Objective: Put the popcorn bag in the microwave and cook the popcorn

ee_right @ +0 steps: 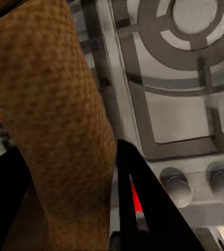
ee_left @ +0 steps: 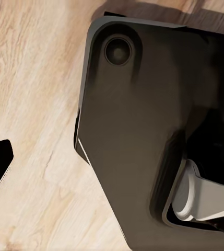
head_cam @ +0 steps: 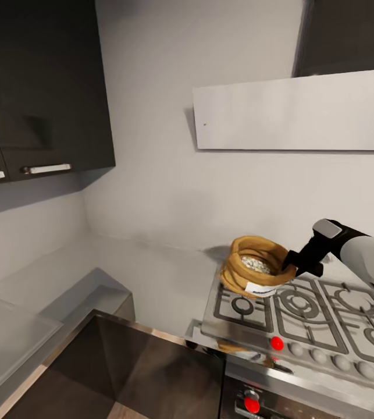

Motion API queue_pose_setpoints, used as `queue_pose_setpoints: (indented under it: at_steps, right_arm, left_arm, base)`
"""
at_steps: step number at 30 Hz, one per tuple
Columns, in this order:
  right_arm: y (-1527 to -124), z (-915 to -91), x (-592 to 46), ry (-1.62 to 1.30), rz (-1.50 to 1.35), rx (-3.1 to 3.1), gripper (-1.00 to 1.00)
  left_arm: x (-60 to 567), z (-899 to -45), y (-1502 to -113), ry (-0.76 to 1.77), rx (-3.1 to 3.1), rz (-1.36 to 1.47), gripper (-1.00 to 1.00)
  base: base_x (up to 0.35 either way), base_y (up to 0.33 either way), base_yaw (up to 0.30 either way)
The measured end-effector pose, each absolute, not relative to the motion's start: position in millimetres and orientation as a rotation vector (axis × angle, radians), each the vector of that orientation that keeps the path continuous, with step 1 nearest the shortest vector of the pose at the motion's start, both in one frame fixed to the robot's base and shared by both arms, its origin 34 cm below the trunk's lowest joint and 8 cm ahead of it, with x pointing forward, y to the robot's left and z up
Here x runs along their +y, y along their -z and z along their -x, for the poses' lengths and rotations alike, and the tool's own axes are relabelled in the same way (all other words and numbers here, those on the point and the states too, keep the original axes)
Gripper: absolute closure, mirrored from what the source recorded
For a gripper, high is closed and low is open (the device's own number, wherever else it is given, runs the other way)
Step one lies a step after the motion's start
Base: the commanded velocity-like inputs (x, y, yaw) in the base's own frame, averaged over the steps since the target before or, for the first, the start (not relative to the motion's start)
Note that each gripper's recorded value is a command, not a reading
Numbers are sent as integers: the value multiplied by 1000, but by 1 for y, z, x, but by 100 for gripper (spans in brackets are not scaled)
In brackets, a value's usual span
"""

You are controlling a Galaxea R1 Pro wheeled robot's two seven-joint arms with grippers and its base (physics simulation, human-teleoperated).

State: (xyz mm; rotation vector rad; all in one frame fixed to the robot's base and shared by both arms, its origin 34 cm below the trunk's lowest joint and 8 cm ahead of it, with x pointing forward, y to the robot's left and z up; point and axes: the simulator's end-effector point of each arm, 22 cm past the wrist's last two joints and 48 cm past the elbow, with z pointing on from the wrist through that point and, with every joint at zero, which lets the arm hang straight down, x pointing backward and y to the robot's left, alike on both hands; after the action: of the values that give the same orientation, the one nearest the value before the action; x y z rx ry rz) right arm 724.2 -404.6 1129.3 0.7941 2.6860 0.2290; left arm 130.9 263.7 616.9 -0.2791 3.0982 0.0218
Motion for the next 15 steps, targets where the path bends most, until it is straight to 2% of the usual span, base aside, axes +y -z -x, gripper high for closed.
queue_pose_setpoints:
  at_steps: [3, 12, 15]
  right_arm:
    - [-1125, -713, -424, -88, -828, 2711, 100]
    - [-1123, -695, -444, 67, -934, 2732, 100]
    - [-1125, -694, -451, 98, -1065, 2677, 100]
  left_arm:
    - [264, -131, -617, -22, 3098, 279, -100]
    - [264, -131, -617, -22, 3097, 279, -100]
    - [264, -132, -617, -22, 3097, 279, -100]
  base:
    - [0, 0, -299]
    - [0, 0, -299]
    - [0, 0, -299]
